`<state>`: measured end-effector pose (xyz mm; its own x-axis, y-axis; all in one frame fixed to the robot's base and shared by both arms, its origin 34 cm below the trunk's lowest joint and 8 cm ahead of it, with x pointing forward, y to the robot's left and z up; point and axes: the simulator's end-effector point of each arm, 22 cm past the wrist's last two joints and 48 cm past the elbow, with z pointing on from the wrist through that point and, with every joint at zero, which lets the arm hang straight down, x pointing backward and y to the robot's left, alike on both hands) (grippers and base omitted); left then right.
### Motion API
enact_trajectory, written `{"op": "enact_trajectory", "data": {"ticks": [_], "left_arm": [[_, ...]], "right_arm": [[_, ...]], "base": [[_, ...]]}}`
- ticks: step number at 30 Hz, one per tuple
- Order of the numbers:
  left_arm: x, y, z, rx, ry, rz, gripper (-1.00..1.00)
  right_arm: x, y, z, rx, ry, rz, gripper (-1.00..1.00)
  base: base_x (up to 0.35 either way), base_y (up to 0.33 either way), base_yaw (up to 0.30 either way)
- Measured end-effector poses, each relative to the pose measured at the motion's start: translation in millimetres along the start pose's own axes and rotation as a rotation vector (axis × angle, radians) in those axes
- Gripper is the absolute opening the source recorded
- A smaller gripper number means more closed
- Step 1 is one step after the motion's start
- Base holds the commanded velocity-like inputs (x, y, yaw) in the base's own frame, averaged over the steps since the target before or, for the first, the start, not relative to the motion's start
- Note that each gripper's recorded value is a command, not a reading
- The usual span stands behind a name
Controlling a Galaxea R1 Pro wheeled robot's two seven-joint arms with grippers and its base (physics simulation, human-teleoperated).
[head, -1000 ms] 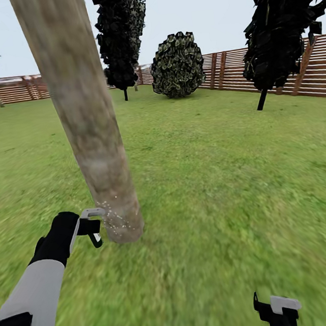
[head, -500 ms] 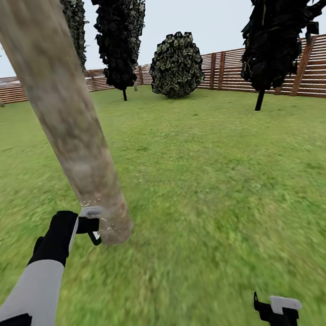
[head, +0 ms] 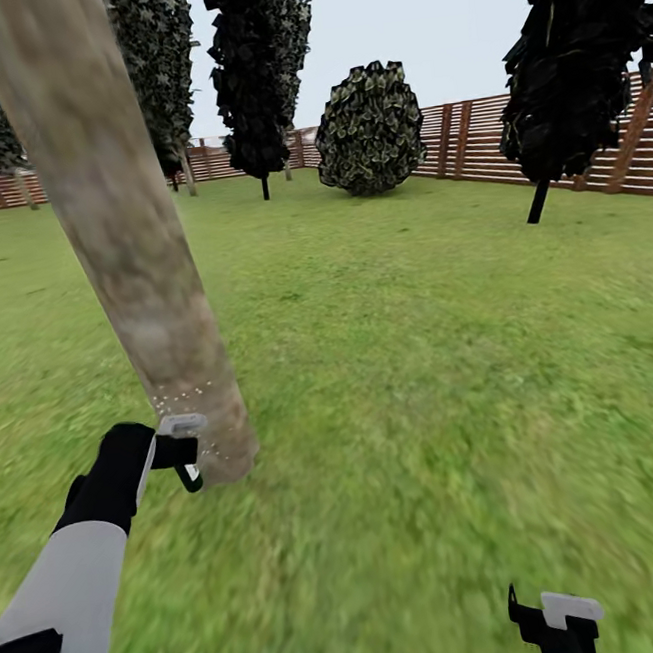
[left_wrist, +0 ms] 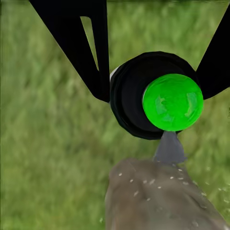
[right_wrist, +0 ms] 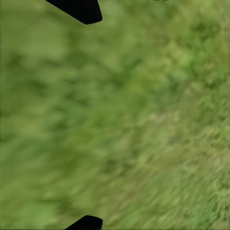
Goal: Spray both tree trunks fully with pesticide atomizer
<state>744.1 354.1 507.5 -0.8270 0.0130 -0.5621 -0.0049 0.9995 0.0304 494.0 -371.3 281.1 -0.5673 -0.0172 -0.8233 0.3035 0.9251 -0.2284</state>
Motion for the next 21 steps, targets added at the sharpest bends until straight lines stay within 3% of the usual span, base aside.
{"op": "enact_trajectory", "data": {"ticks": [5, 13, 19, 21], "left_arm": [[3.3, 1.3, 0.9, -0.002, 0.005, -0.001, -1.0], [6.0, -5.3, 3.0, 0.003, 0.009, 0.001, -1.0], [14.0, 40.0, 0.2, -0.072, 0.025, 0.003, -1.0], [15.7, 37.2, 1.6, -0.067, 0.028, 0.002, -1.0]], "right_arm": [[0.0, 0.3, -0.1, 0.0, 0.0, 0.0, 1.0], [0.1, 0.8, -0.2, -0.001, 0.0, 0.001, 1.0], [0.0, 0.1, 0.0, 0.0, 0.0, 0.0, 1.0], [0.1, 0.8, -0.2, -0.001, 0.0, 0.001, 1.0]], "base": [[0.0, -0.275, 0.252], [0.058, -0.273, 0.012], [0.222, -0.203, 0.029], [0.168, -0.11, 0.229]]}}
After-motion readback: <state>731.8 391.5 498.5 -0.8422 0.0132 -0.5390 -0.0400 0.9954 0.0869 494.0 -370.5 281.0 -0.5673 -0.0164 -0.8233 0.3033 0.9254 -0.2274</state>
